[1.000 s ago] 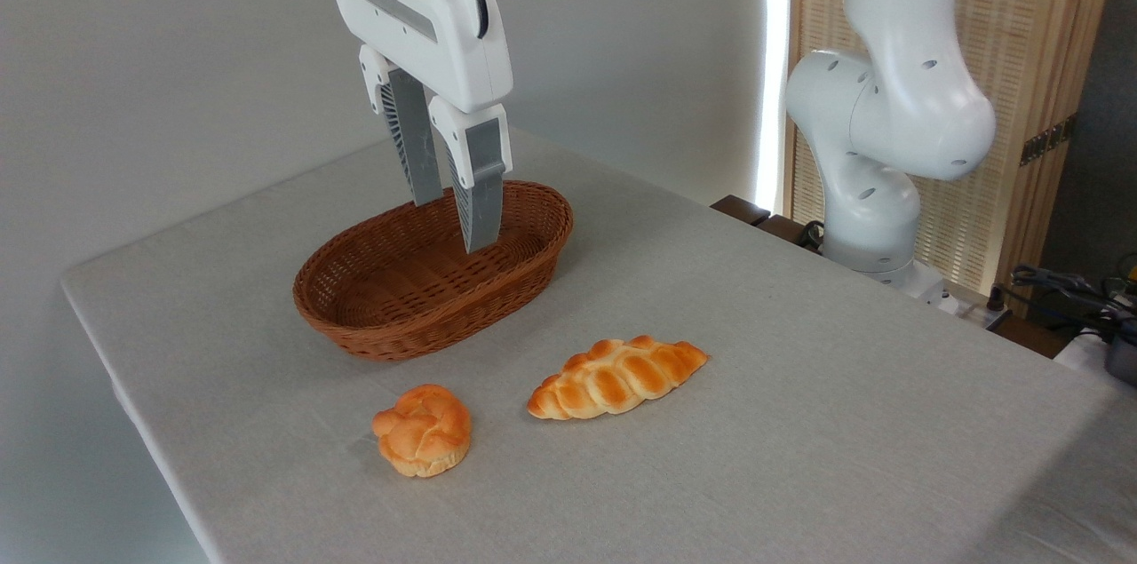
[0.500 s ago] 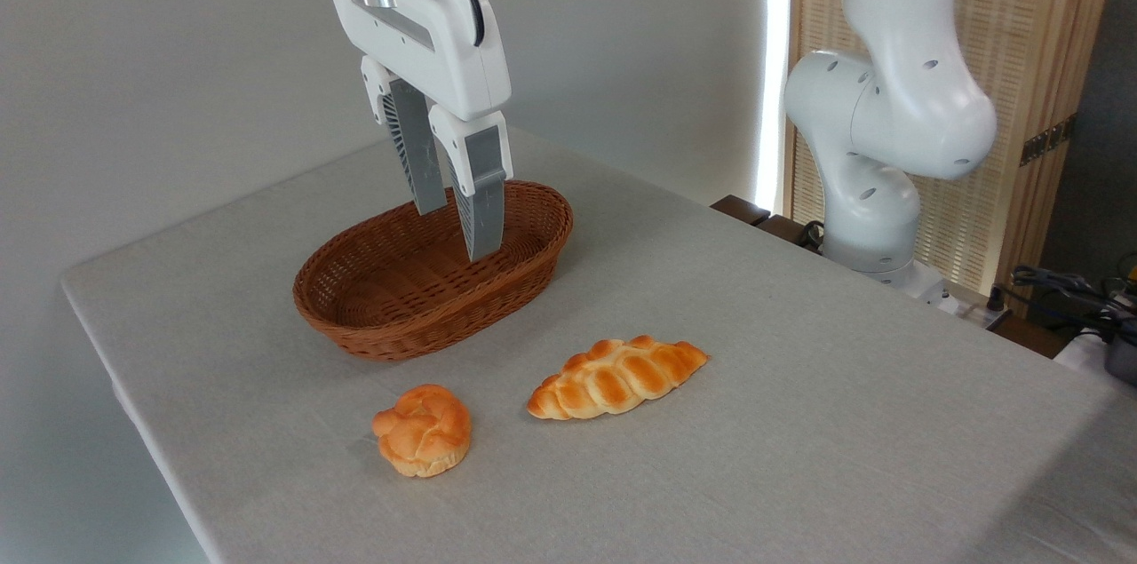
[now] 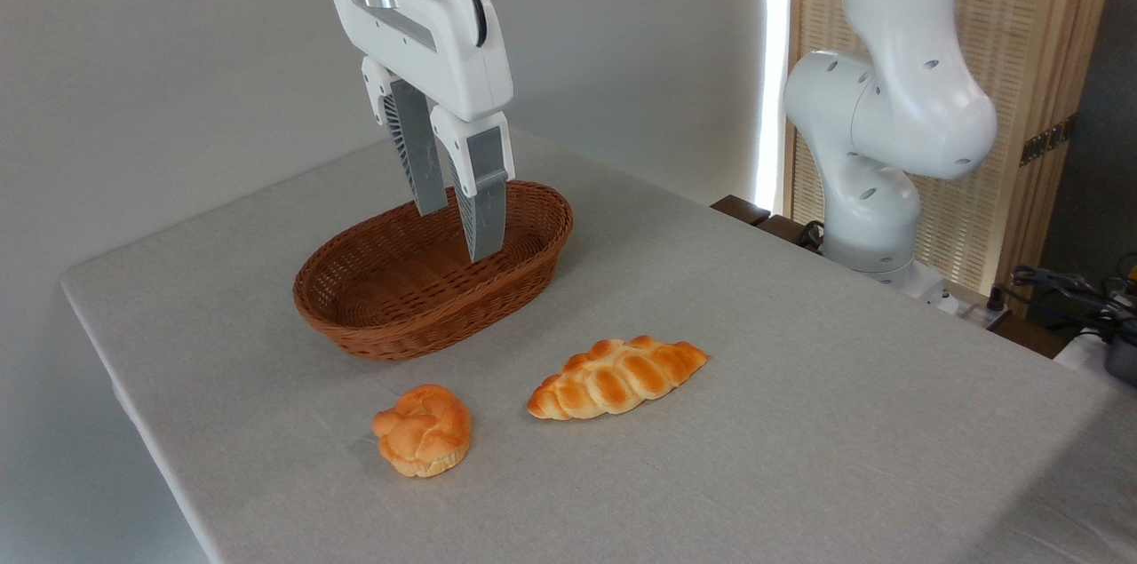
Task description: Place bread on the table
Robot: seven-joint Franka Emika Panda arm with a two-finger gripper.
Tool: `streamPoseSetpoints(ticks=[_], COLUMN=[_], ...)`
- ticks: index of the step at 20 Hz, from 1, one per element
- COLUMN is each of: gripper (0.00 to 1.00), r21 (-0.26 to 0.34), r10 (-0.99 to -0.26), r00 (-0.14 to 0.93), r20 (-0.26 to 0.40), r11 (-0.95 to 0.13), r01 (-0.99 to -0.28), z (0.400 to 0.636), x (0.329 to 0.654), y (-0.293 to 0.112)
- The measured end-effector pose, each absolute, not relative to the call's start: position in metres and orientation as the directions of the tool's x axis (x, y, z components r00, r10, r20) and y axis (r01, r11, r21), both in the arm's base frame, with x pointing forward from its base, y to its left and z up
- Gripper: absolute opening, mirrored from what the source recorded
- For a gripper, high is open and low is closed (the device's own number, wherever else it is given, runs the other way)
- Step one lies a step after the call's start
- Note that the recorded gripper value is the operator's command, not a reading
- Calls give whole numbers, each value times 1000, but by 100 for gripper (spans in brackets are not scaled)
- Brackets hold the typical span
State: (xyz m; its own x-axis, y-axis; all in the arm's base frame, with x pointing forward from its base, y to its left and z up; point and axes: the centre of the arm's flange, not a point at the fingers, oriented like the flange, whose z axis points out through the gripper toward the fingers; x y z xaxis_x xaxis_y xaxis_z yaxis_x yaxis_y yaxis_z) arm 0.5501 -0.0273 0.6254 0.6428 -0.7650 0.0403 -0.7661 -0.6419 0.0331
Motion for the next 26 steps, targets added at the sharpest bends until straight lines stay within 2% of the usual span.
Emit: streamPoseSetpoints(ticks=[26], gripper=[100], r21=[17], r10=[-757], r00=[654], r20=[22], r11=[-653], r01=[-757], z=[625], x=[550], y=[-26])
